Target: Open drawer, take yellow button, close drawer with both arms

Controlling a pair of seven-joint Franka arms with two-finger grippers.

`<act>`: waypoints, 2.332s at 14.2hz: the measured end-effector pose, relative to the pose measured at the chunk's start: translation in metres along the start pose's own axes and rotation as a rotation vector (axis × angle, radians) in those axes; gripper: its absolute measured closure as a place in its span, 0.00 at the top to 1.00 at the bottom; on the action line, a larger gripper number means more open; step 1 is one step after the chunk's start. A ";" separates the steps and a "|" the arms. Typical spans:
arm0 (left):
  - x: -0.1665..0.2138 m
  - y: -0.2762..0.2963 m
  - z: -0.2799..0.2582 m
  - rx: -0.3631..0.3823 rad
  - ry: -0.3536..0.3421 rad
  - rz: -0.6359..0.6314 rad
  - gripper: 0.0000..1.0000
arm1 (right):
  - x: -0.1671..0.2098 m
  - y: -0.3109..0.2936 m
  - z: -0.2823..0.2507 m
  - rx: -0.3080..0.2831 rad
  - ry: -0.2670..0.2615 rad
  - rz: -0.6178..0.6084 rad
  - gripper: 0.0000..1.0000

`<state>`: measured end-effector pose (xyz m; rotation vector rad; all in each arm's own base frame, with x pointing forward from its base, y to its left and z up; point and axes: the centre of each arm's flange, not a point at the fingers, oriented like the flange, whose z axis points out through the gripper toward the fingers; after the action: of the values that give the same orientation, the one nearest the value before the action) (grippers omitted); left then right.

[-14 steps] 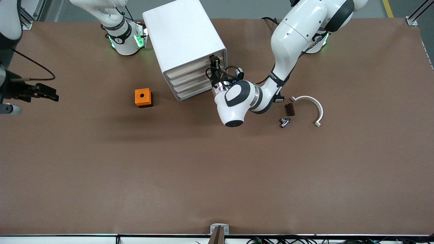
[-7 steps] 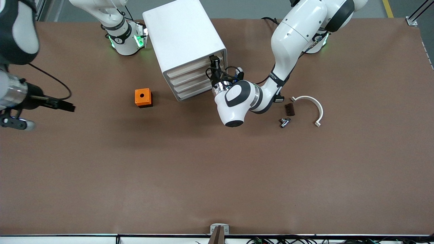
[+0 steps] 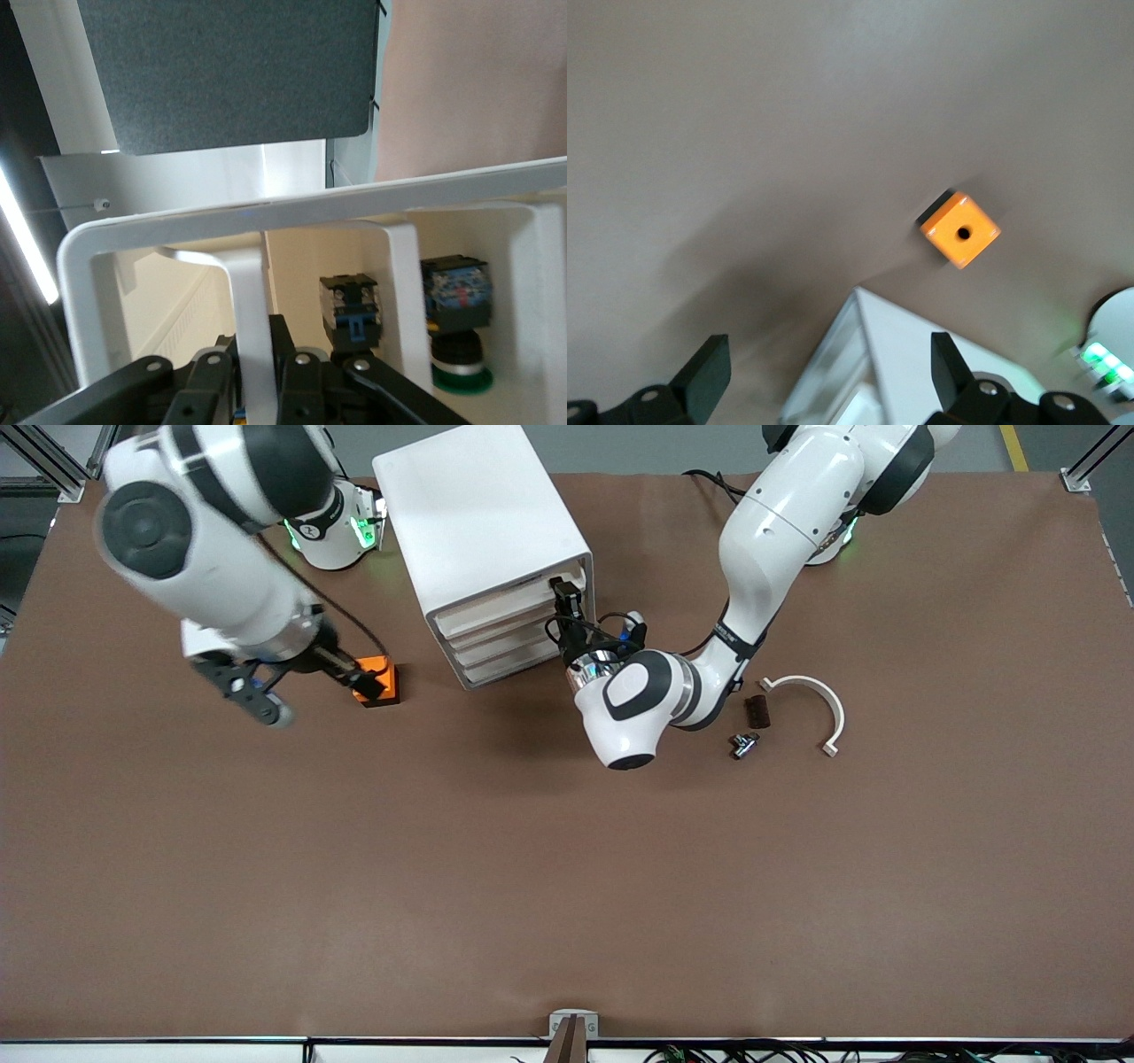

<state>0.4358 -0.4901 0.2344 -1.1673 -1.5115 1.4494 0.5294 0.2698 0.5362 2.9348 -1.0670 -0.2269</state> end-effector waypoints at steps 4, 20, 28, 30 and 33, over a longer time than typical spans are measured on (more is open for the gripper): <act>0.019 0.003 -0.043 0.002 -0.079 -0.005 0.12 | -0.086 -0.034 0.010 0.012 0.020 0.116 1.00; 0.064 0.009 -0.124 -0.008 -0.238 -0.012 0.17 | -0.234 -0.085 0.066 0.071 0.080 0.195 1.00; 0.065 -0.012 -0.157 -0.075 -0.272 0.191 0.86 | -0.217 -0.115 0.135 0.038 0.095 0.223 1.00; 0.063 -0.020 -0.166 -0.116 -0.270 0.328 1.00 | -0.218 -0.117 0.147 0.020 0.099 0.221 1.00; 0.071 -0.020 -0.178 -0.188 -0.245 0.551 1.00 | -0.227 -0.118 0.155 0.008 0.101 0.215 1.00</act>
<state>0.5776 -0.3629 0.2661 -1.6635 -1.5886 1.8965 0.4107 0.5118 0.4054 2.7738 -1.3568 -0.0702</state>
